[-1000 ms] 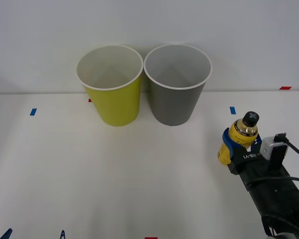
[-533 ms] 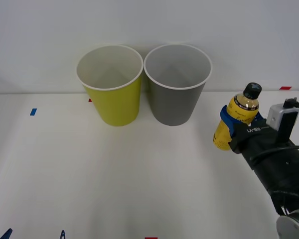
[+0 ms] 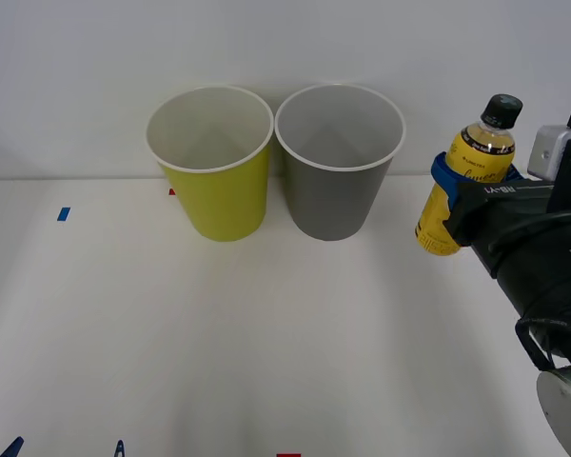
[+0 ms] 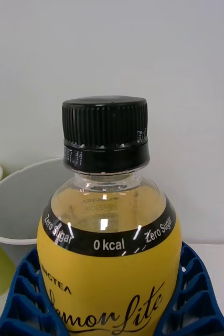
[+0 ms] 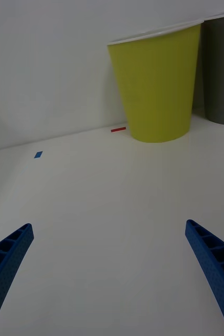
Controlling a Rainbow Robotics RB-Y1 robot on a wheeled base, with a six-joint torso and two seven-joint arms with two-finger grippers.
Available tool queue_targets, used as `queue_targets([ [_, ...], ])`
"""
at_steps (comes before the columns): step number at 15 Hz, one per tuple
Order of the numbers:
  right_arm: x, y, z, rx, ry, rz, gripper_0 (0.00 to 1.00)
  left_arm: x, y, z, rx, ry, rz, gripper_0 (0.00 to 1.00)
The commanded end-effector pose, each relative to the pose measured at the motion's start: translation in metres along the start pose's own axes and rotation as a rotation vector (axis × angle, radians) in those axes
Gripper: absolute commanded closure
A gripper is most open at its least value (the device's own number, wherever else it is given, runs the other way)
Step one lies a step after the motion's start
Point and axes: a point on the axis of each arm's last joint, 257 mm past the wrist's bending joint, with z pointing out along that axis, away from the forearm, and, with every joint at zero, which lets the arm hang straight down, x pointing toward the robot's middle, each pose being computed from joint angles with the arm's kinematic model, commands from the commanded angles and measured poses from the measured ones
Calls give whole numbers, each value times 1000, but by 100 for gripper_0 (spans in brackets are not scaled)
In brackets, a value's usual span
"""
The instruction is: Put cans in the gray bin and PET bottles in the light green bin.
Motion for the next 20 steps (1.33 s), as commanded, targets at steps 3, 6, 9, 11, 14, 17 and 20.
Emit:
queue_targets([
  [3, -39, 38, 6, 0, 5, 159, 88, 0, 0, 0, 0, 0, 0, 0],
  [6, -60, 48, 14, 1, 5, 156, 88, 0, 0, 0, 0, 0, 0, 0],
  [9, -76, 63, 20, -26, -9, 138, 88, 0, 0, 0, 0, 0, 0, 0],
  [11, -84, 73, 29, -43, -21, 127, 88, 0, 0, 0, 0, 0, 0, 0],
  [14, -102, 99, 44, -104, -33, 132, 89, 0, 0, 0, 0, 0, 0, 0],
  [17, -116, 124, 56, -184, -21, 147, 89, 0, 0, 0, 0, 0, 0, 0],
  [20, -126, 148, 71, -280, 1, 124, 89, 0, 0, 0, 0, 0, 0, 0],
])
